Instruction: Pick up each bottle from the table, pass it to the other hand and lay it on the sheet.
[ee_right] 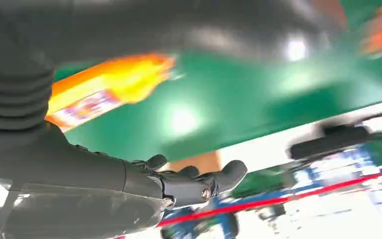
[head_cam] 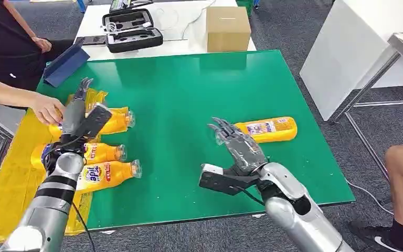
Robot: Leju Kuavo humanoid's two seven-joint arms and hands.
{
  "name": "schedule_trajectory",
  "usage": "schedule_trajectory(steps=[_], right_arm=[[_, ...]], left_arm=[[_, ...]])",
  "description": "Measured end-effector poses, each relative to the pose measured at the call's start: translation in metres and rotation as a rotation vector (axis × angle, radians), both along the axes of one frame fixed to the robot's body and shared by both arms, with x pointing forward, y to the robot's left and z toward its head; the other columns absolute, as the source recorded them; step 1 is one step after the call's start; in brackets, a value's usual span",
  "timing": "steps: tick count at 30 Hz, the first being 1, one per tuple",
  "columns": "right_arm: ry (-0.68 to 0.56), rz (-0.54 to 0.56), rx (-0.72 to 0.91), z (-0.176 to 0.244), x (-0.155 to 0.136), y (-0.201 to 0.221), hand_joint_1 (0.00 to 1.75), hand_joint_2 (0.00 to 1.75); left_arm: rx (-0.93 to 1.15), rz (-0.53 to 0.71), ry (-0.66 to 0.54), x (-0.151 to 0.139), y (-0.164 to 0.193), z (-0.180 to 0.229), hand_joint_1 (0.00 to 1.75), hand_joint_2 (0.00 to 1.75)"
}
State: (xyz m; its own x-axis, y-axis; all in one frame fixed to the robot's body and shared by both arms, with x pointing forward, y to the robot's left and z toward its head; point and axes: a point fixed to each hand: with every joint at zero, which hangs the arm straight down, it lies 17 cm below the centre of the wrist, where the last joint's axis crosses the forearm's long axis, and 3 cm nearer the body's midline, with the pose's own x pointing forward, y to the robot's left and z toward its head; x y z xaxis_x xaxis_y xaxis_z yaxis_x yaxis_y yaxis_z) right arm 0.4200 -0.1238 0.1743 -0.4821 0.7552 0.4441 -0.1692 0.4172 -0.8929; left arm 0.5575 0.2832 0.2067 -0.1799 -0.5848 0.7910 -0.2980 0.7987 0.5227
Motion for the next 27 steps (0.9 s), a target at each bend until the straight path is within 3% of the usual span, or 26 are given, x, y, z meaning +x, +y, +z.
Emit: schedule_trajectory(steps=[4,8,15,23,27], right_arm=[[0.003,-0.176,-0.092,-0.019,0.016,-0.086,0.00,1.75],[0.007,-0.283,-0.138,-0.028,0.019,-0.146,0.00,1.75],[0.022,-0.350,-0.163,-0.033,0.018,-0.175,0.00,1.75],[0.072,-0.421,-0.234,-0.046,0.017,-0.228,0.00,1.75],[0.093,-0.445,-0.267,-0.048,0.032,-0.242,0.00,1.75]], left_arm=[[-0.275,-0.096,-0.063,-0.042,-0.016,0.019,0.00,0.00],[-0.321,-0.126,-0.121,-0.071,-0.020,0.037,0.00,0.00],[-0.342,-0.147,-0.182,-0.086,-0.022,0.059,0.00,0.00],[-0.406,-0.205,-0.173,-0.100,-0.031,0.055,0.00,0.00],[-0.409,-0.220,-0.173,-0.100,-0.035,0.055,0.00,0.00]])
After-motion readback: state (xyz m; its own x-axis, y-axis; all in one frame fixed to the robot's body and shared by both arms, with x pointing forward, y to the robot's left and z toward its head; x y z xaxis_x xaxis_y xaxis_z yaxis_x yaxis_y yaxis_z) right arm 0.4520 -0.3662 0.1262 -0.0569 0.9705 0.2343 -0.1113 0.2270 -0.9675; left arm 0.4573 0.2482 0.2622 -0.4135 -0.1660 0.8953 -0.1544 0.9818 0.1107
